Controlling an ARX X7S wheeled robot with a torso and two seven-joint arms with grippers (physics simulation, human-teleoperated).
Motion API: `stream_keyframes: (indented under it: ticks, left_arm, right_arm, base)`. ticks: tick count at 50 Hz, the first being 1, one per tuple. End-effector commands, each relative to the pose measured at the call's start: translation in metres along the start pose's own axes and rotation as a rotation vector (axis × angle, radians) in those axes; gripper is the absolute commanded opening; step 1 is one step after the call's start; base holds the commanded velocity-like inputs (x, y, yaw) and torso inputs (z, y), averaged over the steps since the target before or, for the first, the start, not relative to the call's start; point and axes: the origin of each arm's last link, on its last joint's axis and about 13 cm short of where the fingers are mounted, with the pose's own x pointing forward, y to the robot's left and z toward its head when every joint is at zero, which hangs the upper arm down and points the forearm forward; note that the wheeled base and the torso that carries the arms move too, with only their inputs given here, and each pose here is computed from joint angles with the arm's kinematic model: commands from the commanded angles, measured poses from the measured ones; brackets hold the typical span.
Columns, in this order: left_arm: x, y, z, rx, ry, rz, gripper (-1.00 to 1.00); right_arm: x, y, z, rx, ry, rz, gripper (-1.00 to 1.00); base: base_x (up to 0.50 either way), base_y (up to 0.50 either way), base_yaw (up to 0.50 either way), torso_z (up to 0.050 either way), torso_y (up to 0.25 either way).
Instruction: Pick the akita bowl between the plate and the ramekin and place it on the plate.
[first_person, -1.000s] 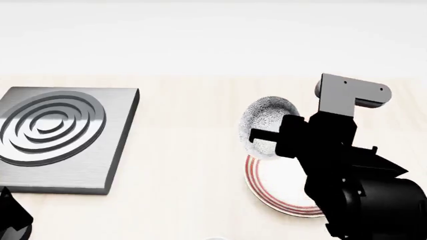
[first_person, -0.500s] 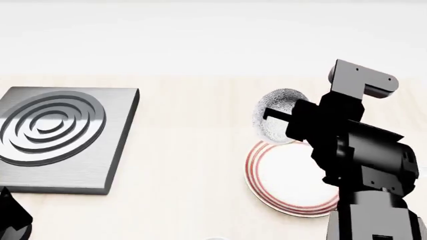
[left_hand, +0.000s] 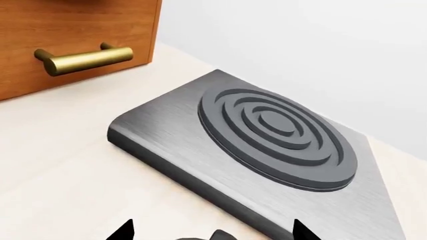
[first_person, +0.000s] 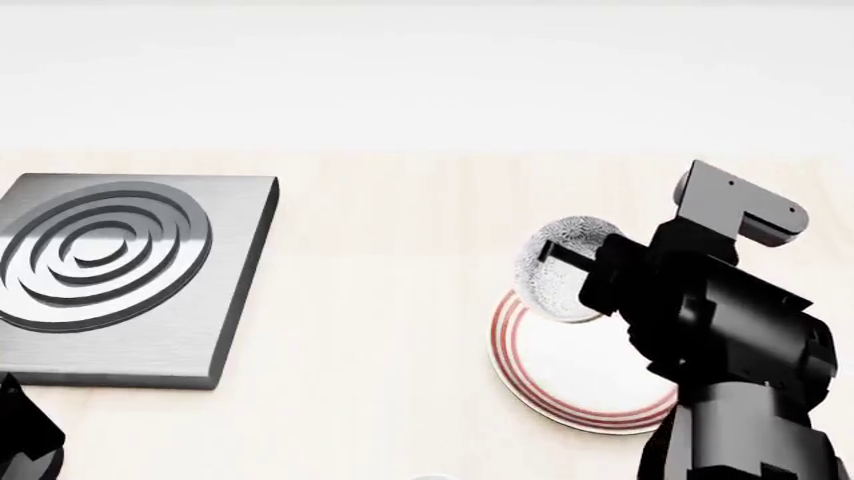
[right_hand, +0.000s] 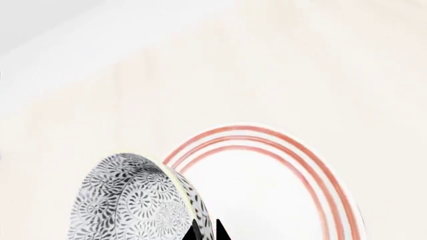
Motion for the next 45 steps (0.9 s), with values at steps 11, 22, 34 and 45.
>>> stream_keyframes:
  ticks: [11,22,34,45]
  left_arm:
    - [-0.0009,0.0000,0.0002,0.001,-0.001,0.001,1.00]
    - [-0.0020,-0.0005,0.0012,0.001,-0.002,0.001,1.00]
    - [-0.0025,-0.0002,0.0015,-0.001,-0.002,0.001,1.00]
    - [-0.0009,0.0002,0.0004,-0.001,-0.001,0.001,1.00]
  right_arm:
    - [0.0037,0.0018,-0.0101,0.123,0.033,0.005,-1.00]
    - [0.0071,0.0037,-0.0124,0.231,0.001,-0.019,-1.00]
    - [0.0110,0.0061,-0.0126,0.277,-0.059,-0.133,-1.00]
    - [0.0108,0.0086,-0.0117,0.334,-0.050,-0.153,-1.00]
  base:
    - [0.00,0.00,0.00,0.000,0.000]
    - [0.00,0.00,0.00,0.000,0.001]
    - [0.00,0.00,0.00,0.000,0.000]
    - [0.00,0.00,0.00,0.000,0.000]
